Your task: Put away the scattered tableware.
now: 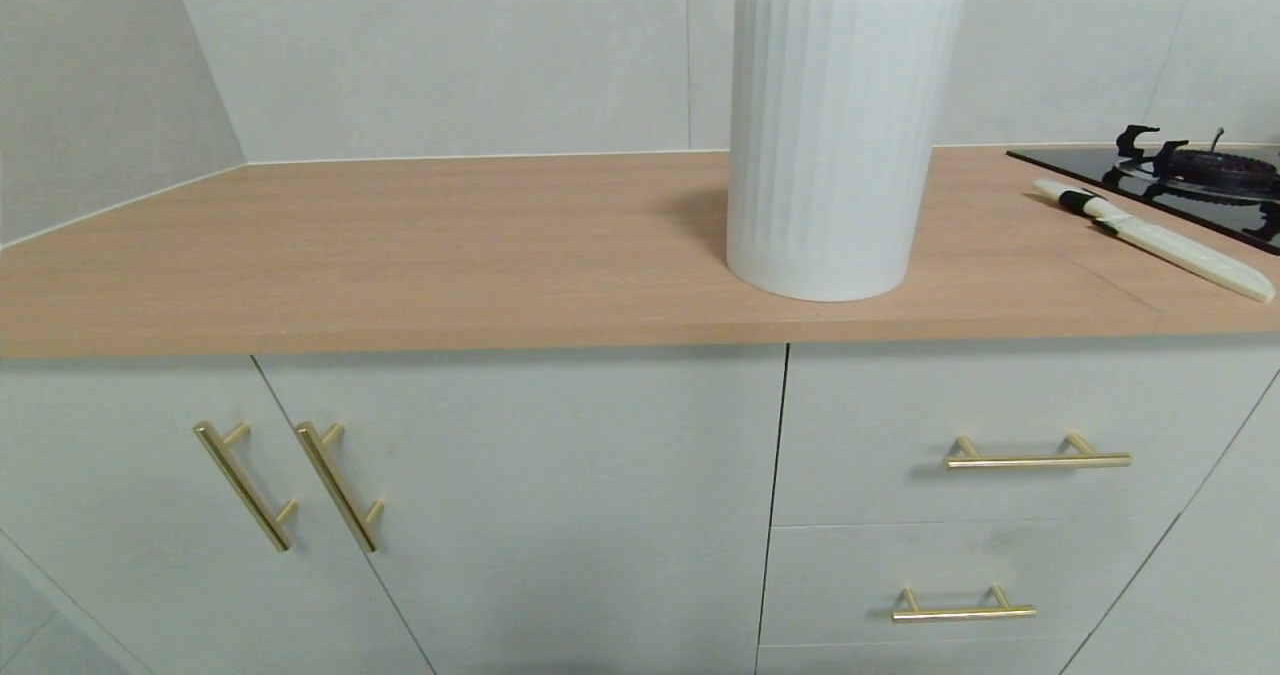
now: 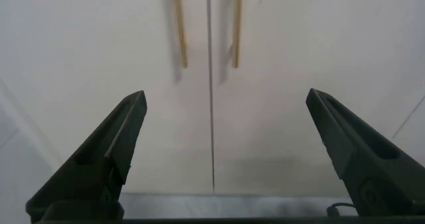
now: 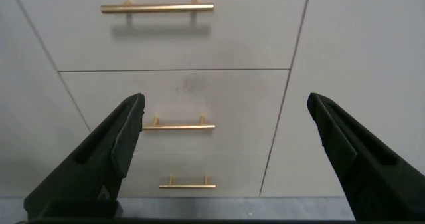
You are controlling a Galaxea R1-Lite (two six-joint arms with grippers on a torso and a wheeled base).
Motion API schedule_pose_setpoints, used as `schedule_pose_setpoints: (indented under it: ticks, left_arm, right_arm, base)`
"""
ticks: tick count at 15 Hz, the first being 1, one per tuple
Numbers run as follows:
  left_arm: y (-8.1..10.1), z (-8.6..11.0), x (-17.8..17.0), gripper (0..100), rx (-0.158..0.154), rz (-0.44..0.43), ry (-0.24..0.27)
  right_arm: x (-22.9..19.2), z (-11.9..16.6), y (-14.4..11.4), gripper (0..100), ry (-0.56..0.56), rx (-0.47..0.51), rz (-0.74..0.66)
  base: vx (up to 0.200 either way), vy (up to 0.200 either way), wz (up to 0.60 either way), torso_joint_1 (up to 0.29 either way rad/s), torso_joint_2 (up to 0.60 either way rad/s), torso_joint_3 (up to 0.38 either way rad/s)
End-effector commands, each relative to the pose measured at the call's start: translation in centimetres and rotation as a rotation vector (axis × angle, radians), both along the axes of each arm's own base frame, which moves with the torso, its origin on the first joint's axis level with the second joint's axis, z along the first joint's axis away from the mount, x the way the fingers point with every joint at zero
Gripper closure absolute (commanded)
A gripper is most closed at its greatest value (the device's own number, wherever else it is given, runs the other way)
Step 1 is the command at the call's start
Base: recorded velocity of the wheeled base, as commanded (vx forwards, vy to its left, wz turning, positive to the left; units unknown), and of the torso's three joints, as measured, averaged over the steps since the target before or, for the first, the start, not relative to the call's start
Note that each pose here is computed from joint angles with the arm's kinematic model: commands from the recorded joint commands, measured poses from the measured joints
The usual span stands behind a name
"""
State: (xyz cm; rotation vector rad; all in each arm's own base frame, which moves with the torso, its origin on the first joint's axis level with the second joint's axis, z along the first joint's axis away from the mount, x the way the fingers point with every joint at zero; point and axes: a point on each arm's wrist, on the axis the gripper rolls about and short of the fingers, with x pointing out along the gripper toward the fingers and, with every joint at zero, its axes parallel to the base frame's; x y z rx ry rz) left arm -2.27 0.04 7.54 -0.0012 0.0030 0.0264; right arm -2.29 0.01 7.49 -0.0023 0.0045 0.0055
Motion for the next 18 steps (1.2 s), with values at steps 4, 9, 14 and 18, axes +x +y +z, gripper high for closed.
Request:
schedule_pose_setpoints:
  ticks: [4,9,14,18]
  left_arm:
    - [0.00,0.00,0.00,0,0.000,0.001,0.000]
    - [0.00,0.00,0.00,0,0.000,0.001,0.000]
    - [0.00,0.00,0.00,0,0.000,0.000,0.000]
    - [0.00,0.00,0.00,0,-0.002,0.000,0.000]
  right_arm:
    - [0.01,0.00,0.00,0,0.002,-0.001,0.001]
    - [0.01,0.00,0.00,0,0.002,-0.001,0.001]
    - [0.01,0.00,0.00,0,0.002,-0.001,-0.001]
    - [0.01,0.00,0.00,0,0.002,-0.001,0.001]
  base:
    - [0.000,0.000,0.00,0.000,0.00,0.000]
    - [0.000,-0.120,0.00,0.002,0.00,0.002]
    - [0.000,-0.200,0.00,0.003,0.00,0.003]
    - [0.000,-0.050,0.00,0.003,0.00,0.001]
